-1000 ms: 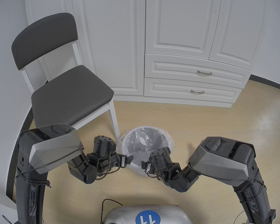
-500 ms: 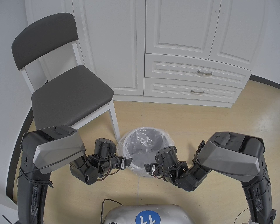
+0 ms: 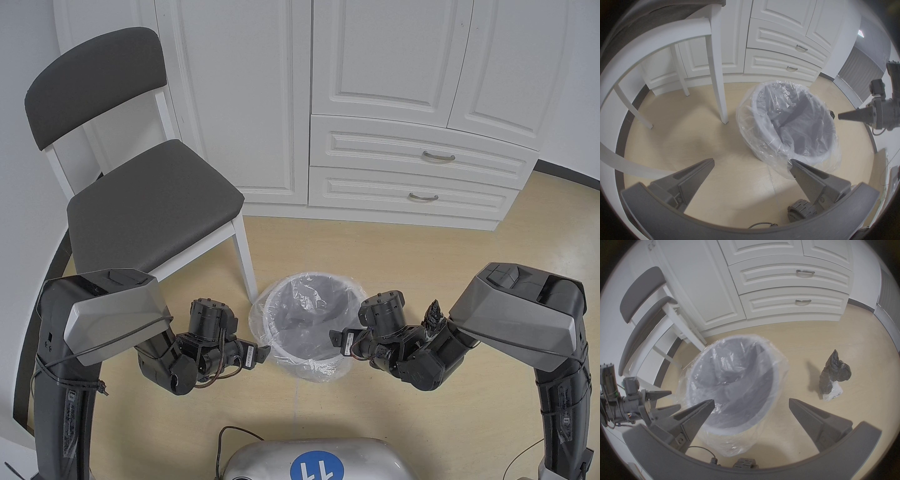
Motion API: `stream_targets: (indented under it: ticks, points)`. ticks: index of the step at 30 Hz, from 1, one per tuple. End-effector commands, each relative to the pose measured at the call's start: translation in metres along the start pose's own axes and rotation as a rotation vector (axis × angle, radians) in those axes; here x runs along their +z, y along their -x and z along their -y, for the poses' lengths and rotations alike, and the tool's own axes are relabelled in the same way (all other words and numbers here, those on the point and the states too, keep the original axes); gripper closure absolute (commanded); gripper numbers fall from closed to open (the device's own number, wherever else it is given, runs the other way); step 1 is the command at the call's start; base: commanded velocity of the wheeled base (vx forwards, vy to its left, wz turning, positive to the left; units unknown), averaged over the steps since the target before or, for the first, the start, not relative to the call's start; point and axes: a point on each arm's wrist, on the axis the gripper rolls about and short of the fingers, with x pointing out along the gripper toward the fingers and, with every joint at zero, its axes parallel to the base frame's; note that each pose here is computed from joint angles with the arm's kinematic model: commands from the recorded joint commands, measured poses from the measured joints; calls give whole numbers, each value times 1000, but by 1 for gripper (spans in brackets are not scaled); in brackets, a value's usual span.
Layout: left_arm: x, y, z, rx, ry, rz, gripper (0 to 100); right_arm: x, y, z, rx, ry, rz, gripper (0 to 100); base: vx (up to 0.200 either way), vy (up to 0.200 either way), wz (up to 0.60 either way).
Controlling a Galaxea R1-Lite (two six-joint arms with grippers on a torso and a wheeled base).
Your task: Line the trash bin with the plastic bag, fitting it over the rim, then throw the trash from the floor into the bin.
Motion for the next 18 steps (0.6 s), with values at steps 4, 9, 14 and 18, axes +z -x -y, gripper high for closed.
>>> stream_targets:
  ticks: [4,9,14,18]
  points:
    - [-6,-9,-16,13,18,-39,0,7,-6,13,-21,-8,9,0,0,0,0]
    - [-8,-12,-17,5,22,-44,0,12,-8,19,-28,-18,11,0,0,0,0]
    - [-13,-29,-16,-5,35,-46,0,17,-17,33,-48,-34,11,0,0,0,0]
    - [-15,-36,-17,-5,50,-54,0,19,-22,42,-67,-24,12,0,0,0,0]
